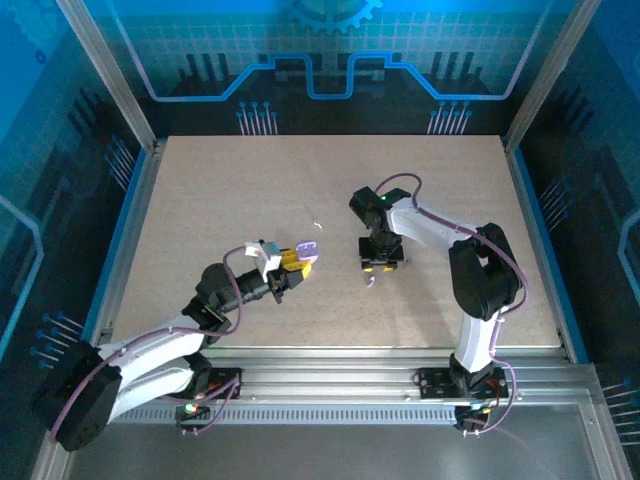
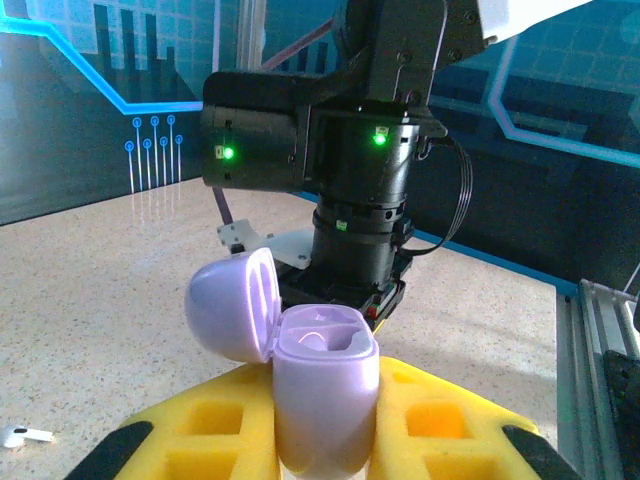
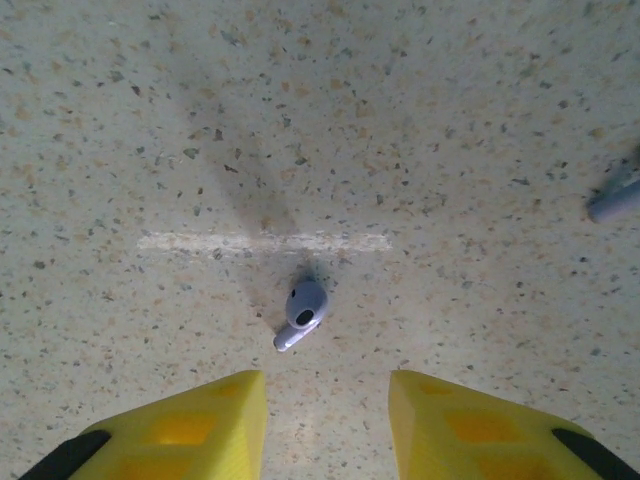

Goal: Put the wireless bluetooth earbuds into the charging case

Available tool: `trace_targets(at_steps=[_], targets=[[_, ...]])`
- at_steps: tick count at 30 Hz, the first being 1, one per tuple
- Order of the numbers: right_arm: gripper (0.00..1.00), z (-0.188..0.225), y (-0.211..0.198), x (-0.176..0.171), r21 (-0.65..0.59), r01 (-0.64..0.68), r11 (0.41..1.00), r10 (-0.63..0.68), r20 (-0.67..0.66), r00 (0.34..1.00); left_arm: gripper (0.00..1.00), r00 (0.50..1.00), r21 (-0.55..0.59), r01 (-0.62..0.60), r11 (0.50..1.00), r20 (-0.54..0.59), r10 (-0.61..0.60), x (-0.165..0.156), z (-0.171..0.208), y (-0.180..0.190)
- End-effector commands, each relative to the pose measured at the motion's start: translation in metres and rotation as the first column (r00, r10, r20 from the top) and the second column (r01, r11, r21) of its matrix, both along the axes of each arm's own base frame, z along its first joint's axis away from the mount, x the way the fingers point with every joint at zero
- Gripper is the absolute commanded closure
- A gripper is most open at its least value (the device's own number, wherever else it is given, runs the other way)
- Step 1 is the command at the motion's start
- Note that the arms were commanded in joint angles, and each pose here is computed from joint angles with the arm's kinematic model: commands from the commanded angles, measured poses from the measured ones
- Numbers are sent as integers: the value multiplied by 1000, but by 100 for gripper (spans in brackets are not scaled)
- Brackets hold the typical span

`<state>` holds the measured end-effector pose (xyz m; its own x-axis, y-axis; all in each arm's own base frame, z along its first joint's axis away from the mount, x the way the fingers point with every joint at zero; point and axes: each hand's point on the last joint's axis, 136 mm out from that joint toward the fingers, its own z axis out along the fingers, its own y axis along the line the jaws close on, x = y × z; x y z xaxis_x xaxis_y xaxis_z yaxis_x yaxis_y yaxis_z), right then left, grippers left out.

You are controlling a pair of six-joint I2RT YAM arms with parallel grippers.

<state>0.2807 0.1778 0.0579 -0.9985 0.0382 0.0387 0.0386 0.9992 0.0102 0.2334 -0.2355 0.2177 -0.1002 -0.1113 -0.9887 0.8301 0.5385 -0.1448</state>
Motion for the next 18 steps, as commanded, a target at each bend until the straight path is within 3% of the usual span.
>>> trace_targets(at_steps=[1,18], targets=[[62,-9,0,-2,16,54,998,-53,-31,998,79,999,1,-2,1000,44,2,1,8,1],[65,-34,2,-8,38,121,992,-117,-92,989,79,999,-1,-4,1000,47,4,1,10,1]])
